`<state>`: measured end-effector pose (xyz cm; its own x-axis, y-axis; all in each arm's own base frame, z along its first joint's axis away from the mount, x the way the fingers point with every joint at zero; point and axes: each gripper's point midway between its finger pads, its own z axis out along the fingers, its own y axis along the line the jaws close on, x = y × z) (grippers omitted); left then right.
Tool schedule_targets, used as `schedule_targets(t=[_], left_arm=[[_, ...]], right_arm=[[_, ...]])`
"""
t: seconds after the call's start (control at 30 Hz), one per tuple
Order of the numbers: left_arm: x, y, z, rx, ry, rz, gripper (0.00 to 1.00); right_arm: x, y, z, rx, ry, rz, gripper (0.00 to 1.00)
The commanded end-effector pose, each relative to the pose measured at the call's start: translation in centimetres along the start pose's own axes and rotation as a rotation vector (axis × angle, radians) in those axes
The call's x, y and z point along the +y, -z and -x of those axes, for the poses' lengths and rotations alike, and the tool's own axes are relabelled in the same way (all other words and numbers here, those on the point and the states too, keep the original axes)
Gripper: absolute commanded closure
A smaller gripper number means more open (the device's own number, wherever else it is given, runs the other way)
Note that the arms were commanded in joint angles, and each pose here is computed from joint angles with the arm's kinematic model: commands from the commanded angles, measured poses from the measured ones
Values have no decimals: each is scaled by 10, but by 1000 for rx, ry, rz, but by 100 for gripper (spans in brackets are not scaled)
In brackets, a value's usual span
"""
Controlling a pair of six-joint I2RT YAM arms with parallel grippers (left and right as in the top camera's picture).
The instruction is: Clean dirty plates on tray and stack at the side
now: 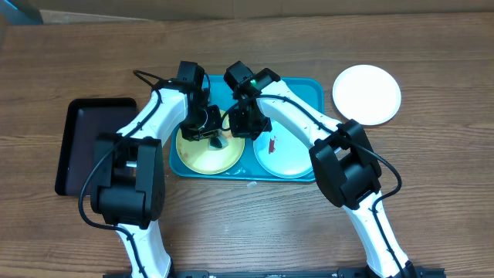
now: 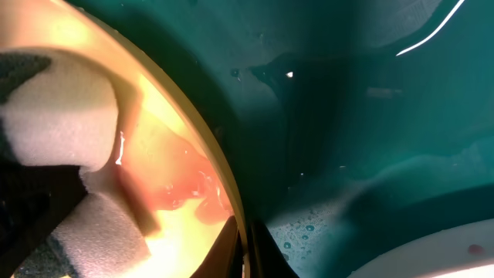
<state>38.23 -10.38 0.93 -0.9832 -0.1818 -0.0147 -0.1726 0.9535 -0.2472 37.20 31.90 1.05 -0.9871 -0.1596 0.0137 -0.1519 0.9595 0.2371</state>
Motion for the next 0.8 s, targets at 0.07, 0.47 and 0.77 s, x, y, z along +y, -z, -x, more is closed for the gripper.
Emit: schedule_targets(t=[0.07, 0.47, 0.77], left_arm=[[90, 2, -16, -5, 23, 480, 96], [122, 101, 22, -186, 141, 847, 96], [26, 178, 55, -363, 133, 225, 96]], right_arm=[[-27, 6, 13, -36, -43, -62, 96], [-37, 25, 30, -84, -39, -84, 96], [-34, 143, 67, -318, 46, -231, 96]])
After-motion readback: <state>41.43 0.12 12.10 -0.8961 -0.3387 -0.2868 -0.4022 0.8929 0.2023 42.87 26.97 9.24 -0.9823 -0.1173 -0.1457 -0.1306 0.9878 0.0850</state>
